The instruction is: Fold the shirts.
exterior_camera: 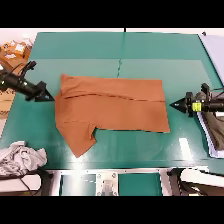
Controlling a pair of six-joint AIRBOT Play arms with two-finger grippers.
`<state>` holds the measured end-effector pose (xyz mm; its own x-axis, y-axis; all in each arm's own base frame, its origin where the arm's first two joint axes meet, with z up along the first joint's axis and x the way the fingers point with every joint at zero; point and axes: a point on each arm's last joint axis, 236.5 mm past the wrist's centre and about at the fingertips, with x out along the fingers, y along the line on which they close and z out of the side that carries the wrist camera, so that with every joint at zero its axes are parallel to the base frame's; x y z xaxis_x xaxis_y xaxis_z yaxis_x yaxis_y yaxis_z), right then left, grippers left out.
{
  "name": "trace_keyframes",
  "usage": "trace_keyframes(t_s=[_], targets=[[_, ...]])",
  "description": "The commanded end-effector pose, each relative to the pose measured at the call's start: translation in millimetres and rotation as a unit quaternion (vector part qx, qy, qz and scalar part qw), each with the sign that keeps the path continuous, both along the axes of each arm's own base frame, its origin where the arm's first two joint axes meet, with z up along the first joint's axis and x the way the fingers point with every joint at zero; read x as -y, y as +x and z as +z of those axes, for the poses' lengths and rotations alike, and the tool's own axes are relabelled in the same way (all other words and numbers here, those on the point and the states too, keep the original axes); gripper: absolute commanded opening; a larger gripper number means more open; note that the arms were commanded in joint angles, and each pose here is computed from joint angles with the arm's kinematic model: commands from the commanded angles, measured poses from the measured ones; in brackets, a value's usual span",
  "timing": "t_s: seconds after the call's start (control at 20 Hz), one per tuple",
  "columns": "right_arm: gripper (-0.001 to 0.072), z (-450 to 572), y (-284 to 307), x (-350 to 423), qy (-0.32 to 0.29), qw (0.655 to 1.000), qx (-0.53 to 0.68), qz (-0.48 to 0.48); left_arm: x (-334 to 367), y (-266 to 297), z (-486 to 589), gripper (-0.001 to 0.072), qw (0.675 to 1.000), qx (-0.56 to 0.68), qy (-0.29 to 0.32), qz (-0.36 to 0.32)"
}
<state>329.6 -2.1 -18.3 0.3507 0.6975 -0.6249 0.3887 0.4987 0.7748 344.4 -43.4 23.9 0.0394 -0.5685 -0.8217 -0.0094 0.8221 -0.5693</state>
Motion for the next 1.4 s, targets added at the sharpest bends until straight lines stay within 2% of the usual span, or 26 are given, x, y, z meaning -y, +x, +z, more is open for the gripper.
trace_keyframes(t_s=[0.0,0.1,0.15,0.2,0.25,0.3,0.35,0.45,0.6,0.75,0.9,0.95,1.0,1.05,1.15,1.25,1.3,1.35], targets=[[0.0054,8,-52,-36,-0.016,1.000,0.022,-0.013,1,-49,-2,0.0027,0.997,0.034,0.042,0.052],[0.0070,21,-71,-70,-0.004,0.996,0.079,-0.027,4,-70,-6,0.0027,0.991,0.073,0.056,0.096],[0.0085,31,-76,-87,0.030,0.993,0.105,-0.044,4,-77,-9,0.0028,0.988,0.085,0.059,0.115],[0.0174,38,-81,-100,0.058,0.989,0.123,-0.059,5,-83,-13,0.0030,0.986,0.091,0.060,0.128],[0.0259,38,-81,-102,0.070,0.985,0.136,-0.082,7,-90,-20,0.0064,0.985,0.082,0.058,0.139],[0.0059,29,-85,-102,0.058,0.985,0.136,-0.088,11,-97,-29,0.0294,0.986,0.065,0.049,0.146],[0.0012,11,-93,-97,0.033,0.990,0.104,-0.094,17,-105,-39,0.0382,0.986,0.043,0.035,0.157],[0.0012,-25,-109,-76,-0.034,0.993,0.032,-0.112,31,-118,-58,0.0382,0.986,0.013,0.007,0.169],[0.0012,-57,-127,-49,-0.096,0.983,-0.045,-0.149,37,-146,-94,0.0382,0.981,-0.039,0.003,0.188],[0.0013,-61,-121,-37,-0.111,0.977,-0.048,-0.178,37,-156,-120,0.0382,0.975,-0.051,0.006,0.217],[0.0016,-63,-113,-43,-0.118,0.976,-0.042,-0.179,42,-140,-122,0.0382,0.968,-0.020,-0.020,0.248],[0.0101,-67,-112,-50,-0.117,0.977,-0.049,-0.171,43,-136,-124,0.0383,0.967,-0.015,-0.028,0.254],[0.0274,-72,-112,-56,-0.119,0.978,-0.054,-0.160,42,-134,-128,0.0382,0.964,-0.014,-0.030,0.264],[0.0387,-78,-114,-62,-0.122,0.980,-0.062,-0.146,43,-130,-130,0.0382,0.962,-0.011,-0.034,0.271],[0.0405,-90,-119,-69,-0.121,0.981,-0.085,-0.129,47,-118,-126,0.0381,0.959,0.005,-0.057,0.278],[0.0407,-97,-113,-63,-0.121,0.976,-0.096,-0.153,53,-107,-119,0.0307,0.957,0.026,-0.083,0.278],[0.0407,-98,-106,-58,-0.121,0.974,-0.089,-0.172,56,-105,-117,0.0161,0.956,0.031,-0.092,0.275],[0.0408,-98,-96,-53,-0.119,0.970,-0.080,-0.195,59,-104,-115,0.0067,0.956,0.030,-0.101,0.273]])
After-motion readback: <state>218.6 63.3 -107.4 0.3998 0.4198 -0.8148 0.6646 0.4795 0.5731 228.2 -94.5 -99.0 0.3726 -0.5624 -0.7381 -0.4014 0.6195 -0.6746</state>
